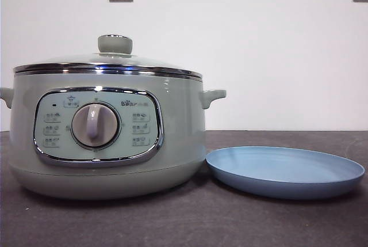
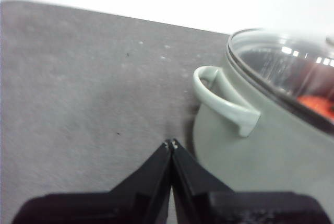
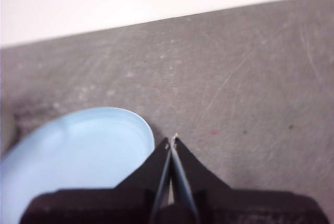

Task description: Take the pumpkin out from the steamer,put the pumpkin in the blue plate,close the lid

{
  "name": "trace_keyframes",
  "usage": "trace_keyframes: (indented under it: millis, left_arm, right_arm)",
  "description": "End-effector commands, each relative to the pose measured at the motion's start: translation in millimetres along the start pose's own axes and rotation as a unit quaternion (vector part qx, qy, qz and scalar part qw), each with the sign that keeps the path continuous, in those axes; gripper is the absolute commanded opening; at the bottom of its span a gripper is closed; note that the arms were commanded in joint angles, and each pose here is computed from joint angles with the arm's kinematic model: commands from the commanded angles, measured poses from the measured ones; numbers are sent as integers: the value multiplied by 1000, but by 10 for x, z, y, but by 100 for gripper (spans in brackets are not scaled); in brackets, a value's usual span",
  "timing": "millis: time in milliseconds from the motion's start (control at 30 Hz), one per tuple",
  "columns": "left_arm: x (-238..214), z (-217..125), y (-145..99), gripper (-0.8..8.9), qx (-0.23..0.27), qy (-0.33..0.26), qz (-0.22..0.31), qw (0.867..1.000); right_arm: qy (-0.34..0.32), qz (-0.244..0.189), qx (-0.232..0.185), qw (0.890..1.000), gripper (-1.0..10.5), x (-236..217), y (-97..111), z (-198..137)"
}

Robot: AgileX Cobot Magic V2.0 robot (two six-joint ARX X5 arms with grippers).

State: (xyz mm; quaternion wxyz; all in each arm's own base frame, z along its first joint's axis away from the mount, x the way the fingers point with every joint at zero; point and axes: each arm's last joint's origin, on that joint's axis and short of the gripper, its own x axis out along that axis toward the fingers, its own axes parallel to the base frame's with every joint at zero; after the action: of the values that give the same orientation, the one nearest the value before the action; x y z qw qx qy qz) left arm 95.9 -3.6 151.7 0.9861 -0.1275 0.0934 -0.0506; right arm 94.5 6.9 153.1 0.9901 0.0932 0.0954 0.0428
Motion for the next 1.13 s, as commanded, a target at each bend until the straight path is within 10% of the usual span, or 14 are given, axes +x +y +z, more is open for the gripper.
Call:
trace_keyframes:
  millis: [33,933,1133]
  left_arm:
    - [15,-28,8,-4,-61,-3,-6,998]
    - [-138,675,-190,-6,-72,-29,-16,997]
    - [3,981,-275,-6,-45,18,-49,998]
  right_arm:
    - [5,0,90,996,-17,12,-6,-35]
    - [29,-5,111,993,-17,-45,116,580]
    - [44,24,63,997,-17,24,194,911]
